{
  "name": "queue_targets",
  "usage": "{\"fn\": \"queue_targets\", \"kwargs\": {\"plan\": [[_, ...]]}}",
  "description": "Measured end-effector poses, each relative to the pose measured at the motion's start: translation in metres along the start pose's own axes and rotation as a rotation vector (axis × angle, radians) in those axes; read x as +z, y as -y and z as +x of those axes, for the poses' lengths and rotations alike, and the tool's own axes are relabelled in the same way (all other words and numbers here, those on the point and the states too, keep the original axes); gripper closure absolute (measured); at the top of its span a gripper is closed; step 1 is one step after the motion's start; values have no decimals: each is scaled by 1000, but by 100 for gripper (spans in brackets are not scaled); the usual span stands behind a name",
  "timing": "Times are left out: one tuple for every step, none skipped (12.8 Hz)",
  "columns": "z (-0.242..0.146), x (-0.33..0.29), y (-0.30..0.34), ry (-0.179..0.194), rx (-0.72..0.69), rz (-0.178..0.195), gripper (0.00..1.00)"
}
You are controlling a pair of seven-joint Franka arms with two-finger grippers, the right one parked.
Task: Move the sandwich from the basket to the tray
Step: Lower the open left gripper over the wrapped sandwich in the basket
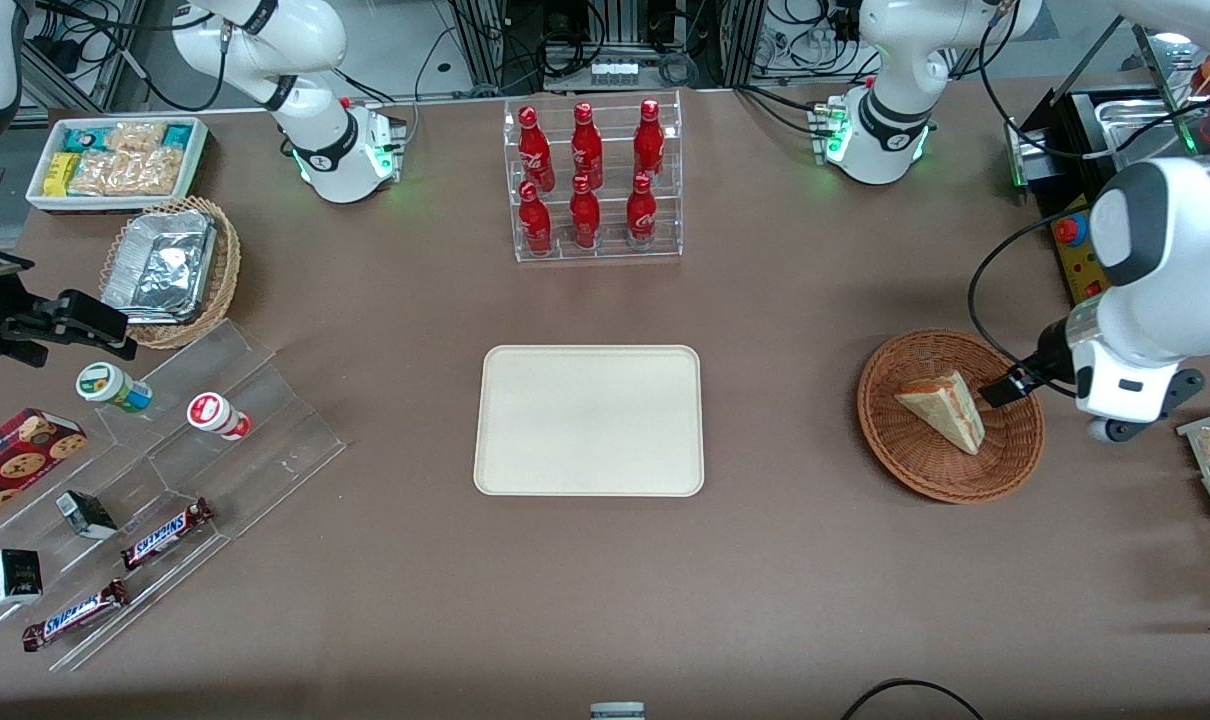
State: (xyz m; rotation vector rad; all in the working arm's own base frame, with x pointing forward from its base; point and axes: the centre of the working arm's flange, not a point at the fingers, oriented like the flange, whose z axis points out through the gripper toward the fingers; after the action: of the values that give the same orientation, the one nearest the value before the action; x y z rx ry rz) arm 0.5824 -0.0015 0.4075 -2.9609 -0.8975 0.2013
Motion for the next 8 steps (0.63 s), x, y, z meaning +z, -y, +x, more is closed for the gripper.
{"fn": "queue_targets", "kwargs": {"plan": [[0,15,0,8,-24,5,0],[1,32,0,12,-60,7,0],[3,51,-1,11,-103,6,0],[5,71,-3,8,-135,3,0],[6,93,-5,13,-156,6,0],[8,116,-6,24,-175,14,0],[10,134,-7,34,-200,22,0],[11,147,-9,38,-229,25,0]]}}
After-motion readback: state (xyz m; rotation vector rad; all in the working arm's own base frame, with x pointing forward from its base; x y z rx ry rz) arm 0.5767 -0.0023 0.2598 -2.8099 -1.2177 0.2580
